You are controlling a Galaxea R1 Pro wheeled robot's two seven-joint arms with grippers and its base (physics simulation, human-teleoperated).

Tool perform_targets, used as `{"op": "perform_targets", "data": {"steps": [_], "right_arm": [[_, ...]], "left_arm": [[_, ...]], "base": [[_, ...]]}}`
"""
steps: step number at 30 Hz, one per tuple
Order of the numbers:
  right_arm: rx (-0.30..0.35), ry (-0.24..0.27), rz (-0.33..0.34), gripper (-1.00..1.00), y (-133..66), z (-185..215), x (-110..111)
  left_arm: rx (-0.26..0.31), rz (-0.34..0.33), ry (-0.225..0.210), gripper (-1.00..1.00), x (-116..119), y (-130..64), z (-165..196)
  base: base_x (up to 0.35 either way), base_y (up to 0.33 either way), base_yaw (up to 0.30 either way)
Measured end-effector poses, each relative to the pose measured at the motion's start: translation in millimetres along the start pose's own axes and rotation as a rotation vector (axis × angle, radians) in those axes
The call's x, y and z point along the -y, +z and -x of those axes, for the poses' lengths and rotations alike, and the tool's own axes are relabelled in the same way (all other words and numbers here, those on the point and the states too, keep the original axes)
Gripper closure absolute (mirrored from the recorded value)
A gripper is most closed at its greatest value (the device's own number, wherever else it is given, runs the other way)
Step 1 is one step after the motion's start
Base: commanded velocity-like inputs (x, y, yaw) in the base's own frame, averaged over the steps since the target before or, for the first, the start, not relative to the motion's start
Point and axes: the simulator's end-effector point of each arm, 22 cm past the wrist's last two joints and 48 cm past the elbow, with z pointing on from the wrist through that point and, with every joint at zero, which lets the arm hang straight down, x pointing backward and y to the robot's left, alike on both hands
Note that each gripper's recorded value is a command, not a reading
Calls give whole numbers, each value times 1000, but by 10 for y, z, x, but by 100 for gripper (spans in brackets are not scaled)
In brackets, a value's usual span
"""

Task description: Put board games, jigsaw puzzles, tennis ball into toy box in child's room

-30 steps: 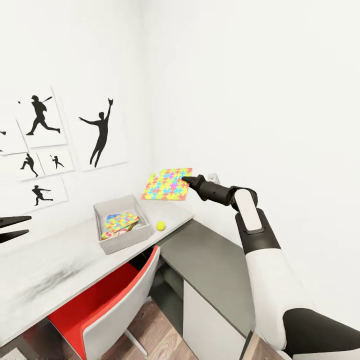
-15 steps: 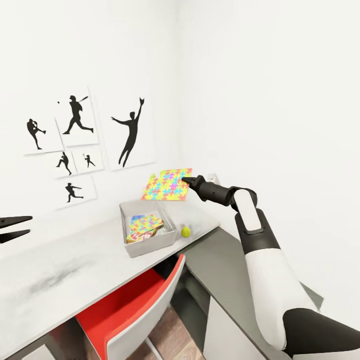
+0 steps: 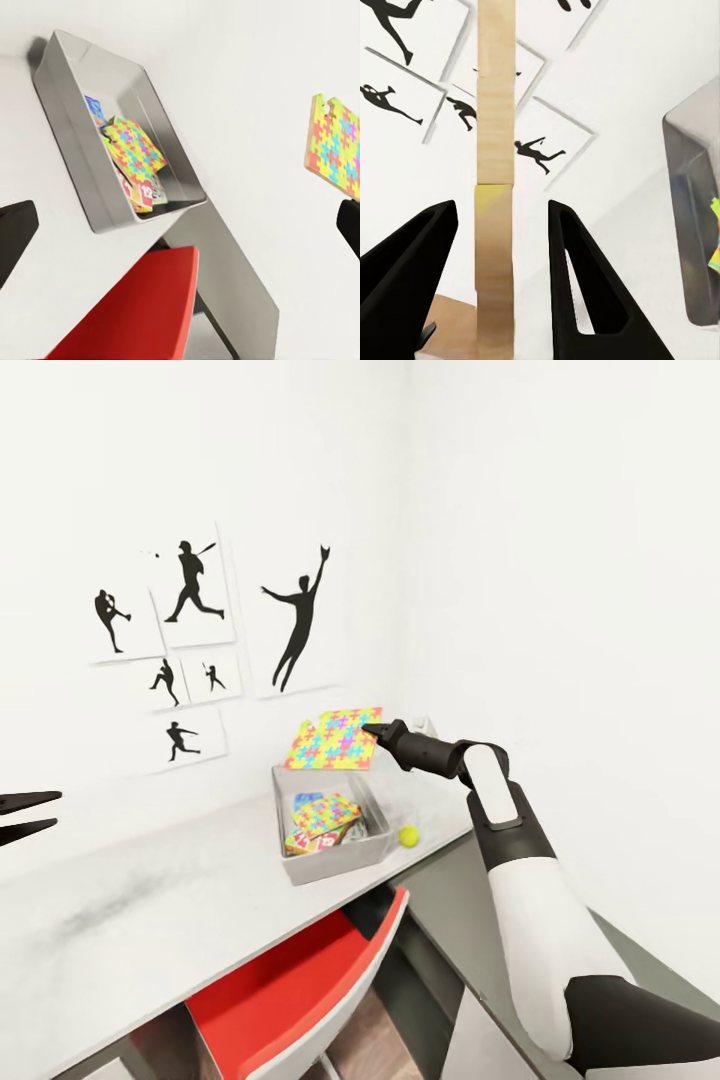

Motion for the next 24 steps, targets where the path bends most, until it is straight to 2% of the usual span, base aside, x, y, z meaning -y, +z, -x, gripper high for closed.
{"op": "perform_targets", "data": {"steps": [4, 11, 18, 24], "right_arm": [[-1, 8, -4, 100, 14, -5, 51], [0, 13, -3, 100, 11, -4, 60], [-1, 15, -6, 100, 16, -5, 83], [-1, 16, -4, 100, 17, -3, 79]], "left_arm": [[-4, 2, -3, -100, -23, 19, -9], [-4, 2, -5, -100, -28, 21, -12], [10, -2, -5, -100, -21, 1, 29], [14, -3, -4, -100, -17, -4, 40]], "base": [[101, 262, 145], [192, 219, -2], [279, 102, -215], [56, 89, -231]]}}
